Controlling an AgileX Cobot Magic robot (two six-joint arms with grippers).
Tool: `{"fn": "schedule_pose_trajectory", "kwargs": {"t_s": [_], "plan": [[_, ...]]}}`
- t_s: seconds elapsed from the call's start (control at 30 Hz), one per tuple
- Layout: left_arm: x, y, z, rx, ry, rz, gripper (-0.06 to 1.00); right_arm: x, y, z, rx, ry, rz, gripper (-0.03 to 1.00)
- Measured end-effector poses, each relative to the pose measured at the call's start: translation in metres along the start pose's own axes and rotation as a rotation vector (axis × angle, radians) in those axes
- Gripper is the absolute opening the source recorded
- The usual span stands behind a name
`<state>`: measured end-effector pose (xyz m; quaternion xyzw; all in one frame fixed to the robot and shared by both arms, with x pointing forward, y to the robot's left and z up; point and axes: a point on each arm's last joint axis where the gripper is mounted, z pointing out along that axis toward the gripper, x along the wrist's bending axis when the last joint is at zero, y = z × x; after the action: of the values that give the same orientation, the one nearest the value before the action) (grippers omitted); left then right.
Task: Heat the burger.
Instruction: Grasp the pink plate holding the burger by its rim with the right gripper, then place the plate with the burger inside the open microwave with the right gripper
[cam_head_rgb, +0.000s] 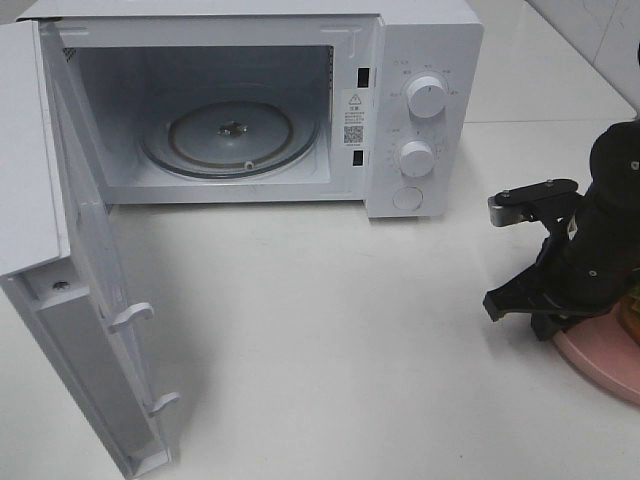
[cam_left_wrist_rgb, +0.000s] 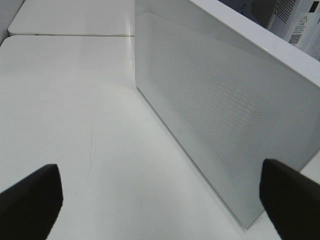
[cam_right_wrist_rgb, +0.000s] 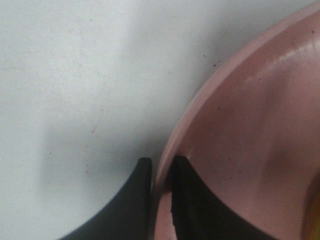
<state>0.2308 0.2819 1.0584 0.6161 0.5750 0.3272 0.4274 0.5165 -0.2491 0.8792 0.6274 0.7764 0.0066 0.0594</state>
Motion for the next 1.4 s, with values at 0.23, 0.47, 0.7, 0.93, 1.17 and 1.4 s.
{"fn": "schedule_pose_trajectory", "kwargs": {"t_s": [0.23,0.47,0.7,0.93,1.17,1.4], "plan": [[0.000,0.000,0.000,0.000,0.003,0.001,0.99,0.000,0.000,0.000,0.006,-0.002,-0.001,0.13],[0.000,0.000,0.000,0.000,0.003,0.001,0.99,-0.004,-0.003,-0.008,0.013,-0.037,0.014,0.07],[0.000,0.000,0.000,0.000,0.003,0.002,0.99,-0.006,-0.010,-0.022,0.038,-0.139,0.013,0.03],[0.000,0.000,0.000,0.000,0.003,0.002,0.99,0.007,-0.013,-0.024,0.052,-0.210,-0.015,0.03],[0.000,0.000,0.000,0.001,0.004,0.002,0.99,0.019,-0.016,-0.028,0.055,-0.306,-0.047,0.03],[0.000,0.000,0.000,0.001,0.004,0.002,0.99,0.035,-0.029,-0.030,0.056,-0.347,-0.130,0.03]]}}
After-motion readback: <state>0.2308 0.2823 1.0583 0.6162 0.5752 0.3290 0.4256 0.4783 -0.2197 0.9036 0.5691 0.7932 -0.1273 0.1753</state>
